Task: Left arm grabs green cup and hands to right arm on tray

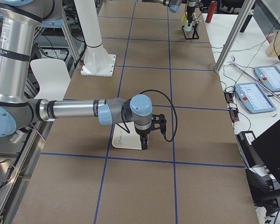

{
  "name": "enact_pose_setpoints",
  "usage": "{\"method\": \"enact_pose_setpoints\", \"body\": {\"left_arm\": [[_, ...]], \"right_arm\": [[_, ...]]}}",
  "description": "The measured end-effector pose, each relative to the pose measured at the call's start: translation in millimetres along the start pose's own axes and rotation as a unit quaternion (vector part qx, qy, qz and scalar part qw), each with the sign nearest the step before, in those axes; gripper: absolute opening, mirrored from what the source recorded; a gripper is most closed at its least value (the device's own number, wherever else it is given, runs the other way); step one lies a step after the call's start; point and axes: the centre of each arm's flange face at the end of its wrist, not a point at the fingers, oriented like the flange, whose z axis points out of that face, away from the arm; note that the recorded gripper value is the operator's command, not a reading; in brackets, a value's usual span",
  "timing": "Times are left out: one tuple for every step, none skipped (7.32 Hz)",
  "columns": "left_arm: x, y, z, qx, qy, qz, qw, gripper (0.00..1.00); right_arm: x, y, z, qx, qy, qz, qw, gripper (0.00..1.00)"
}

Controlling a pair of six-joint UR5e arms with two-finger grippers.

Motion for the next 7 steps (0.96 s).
{"method": "enact_pose_setpoints", "body": {"left_arm": [[1.0, -0.7, -0.4, 0.001, 0.000, 0.001, 1.0000, 0.98], [1.8, -1.5, -0.7, 0.002, 0.001, 0.002, 1.0000, 0.98], [1.9, -1.9, -0.5, 0.003, 0.001, 0.003, 1.0000, 0.95], [2.2, -2.1, 0.7, 0.005, -0.002, 0.004, 1.0000, 0.94], [2.0, -2.6, 2.6, 0.010, -0.008, 0.005, 0.9999, 0.89], [1.7, -3.0, 3.6, 0.013, -0.013, 0.006, 0.9998, 0.67], [1.3, -3.3, 3.6, 0.015, -0.015, 0.005, 0.9998, 0.27]], "right_arm": [[0.0, 0.0, 0.0, 0.000, 0.000, 0.000, 1.0000, 1.00], [0.0, 0.0, 0.0, 0.000, 0.000, 0.000, 1.0000, 1.00], [0.0, 0.0, 0.0, 0.000, 0.000, -0.001, 1.0000, 1.00], [0.0, 0.0, 0.0, 0.000, 0.000, -0.001, 1.0000, 1.00], [-0.2, -0.3, -0.2, 0.001, 0.000, -0.002, 1.0000, 1.00], [-0.7, -0.8, -0.7, 0.003, 0.000, -0.004, 1.0000, 1.00], [-1.1, -1.2, -1.1, 0.005, 0.000, -0.006, 1.0000, 1.00]]}}
